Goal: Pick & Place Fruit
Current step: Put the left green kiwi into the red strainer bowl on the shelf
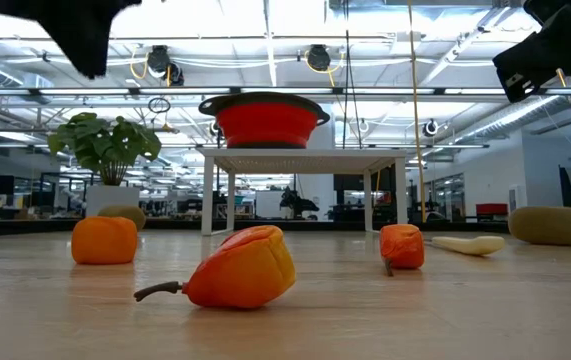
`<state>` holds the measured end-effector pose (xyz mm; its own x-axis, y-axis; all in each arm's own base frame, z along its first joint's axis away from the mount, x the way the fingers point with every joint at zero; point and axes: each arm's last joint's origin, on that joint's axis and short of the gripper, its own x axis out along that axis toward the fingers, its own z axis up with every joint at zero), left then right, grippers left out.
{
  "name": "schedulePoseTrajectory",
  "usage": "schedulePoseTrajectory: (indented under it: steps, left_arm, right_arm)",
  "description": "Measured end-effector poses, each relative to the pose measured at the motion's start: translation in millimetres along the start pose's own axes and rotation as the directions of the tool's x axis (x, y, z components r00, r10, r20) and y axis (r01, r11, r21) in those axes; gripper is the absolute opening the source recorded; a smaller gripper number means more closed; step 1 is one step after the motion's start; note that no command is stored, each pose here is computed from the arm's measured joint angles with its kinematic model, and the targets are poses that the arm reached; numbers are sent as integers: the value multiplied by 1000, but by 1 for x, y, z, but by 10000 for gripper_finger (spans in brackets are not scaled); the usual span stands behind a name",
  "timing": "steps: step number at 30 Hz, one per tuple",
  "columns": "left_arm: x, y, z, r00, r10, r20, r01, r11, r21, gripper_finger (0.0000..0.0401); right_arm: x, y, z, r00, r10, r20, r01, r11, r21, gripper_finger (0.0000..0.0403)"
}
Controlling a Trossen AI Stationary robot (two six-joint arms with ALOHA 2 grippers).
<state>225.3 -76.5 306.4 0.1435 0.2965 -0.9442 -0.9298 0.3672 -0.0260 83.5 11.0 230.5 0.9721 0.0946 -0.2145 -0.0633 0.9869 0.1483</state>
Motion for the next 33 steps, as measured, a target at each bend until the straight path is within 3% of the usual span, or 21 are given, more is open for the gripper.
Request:
schedulePoseTrajectory:
  steps: [8,17,25,33]
  left_arm:
    - [33,15,5,998,67,13,-66,995,-69,116]
    - [56,45,25,994,83,65,-74,989,-131,221]
    - [91,58,42,995,83,54,-78,993,-87,300]
    - [118,69,56,994,91,56,-88,995,-51,332]
  right_arm:
    - [0,0,0,1000,0,0,0,1000,0,0]
    - [0,0,0,1000,-1,0,1,1000,0,0]
    - [0,0,0,1000,-5,1,5,1000,0,0]
    - [0,0,0,1000,-5,1,5,1000,0,0]
